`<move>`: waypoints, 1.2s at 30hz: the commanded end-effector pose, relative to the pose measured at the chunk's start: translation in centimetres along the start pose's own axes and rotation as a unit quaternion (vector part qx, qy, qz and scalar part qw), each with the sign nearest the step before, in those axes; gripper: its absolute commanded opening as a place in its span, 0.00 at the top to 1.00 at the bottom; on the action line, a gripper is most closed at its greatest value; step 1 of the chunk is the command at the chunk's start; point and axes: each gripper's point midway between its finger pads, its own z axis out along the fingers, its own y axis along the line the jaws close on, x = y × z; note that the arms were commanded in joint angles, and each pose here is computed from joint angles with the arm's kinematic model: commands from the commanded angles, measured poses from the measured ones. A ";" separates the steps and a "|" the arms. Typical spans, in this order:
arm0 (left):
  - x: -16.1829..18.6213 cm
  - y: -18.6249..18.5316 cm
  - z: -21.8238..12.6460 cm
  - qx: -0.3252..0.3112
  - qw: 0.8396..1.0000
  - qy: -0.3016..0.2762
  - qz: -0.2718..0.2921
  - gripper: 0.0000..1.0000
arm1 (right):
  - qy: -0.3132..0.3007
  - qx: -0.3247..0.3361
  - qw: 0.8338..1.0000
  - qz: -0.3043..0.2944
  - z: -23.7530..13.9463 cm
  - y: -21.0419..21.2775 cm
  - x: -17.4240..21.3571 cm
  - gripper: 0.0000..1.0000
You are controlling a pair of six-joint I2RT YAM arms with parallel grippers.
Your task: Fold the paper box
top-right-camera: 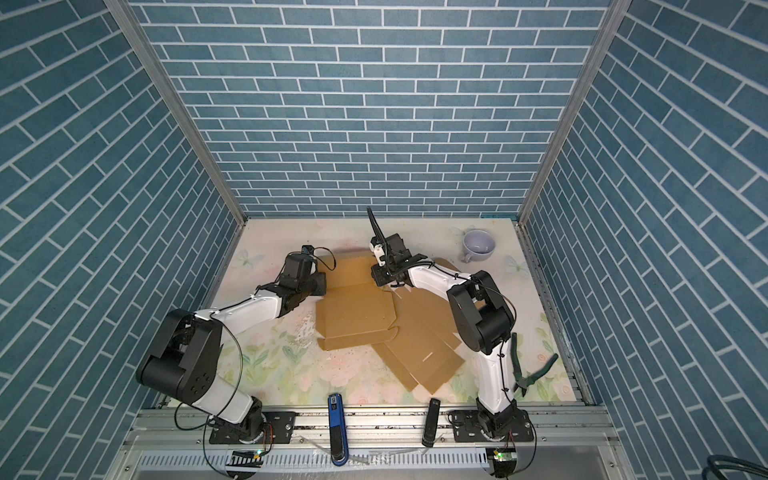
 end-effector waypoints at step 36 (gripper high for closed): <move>2.9 -0.7 -1.6 -0.075 0.993 -0.072 0.062 0.99 | -0.079 0.068 0.993 0.051 -0.6 -2.2 0.9 0.72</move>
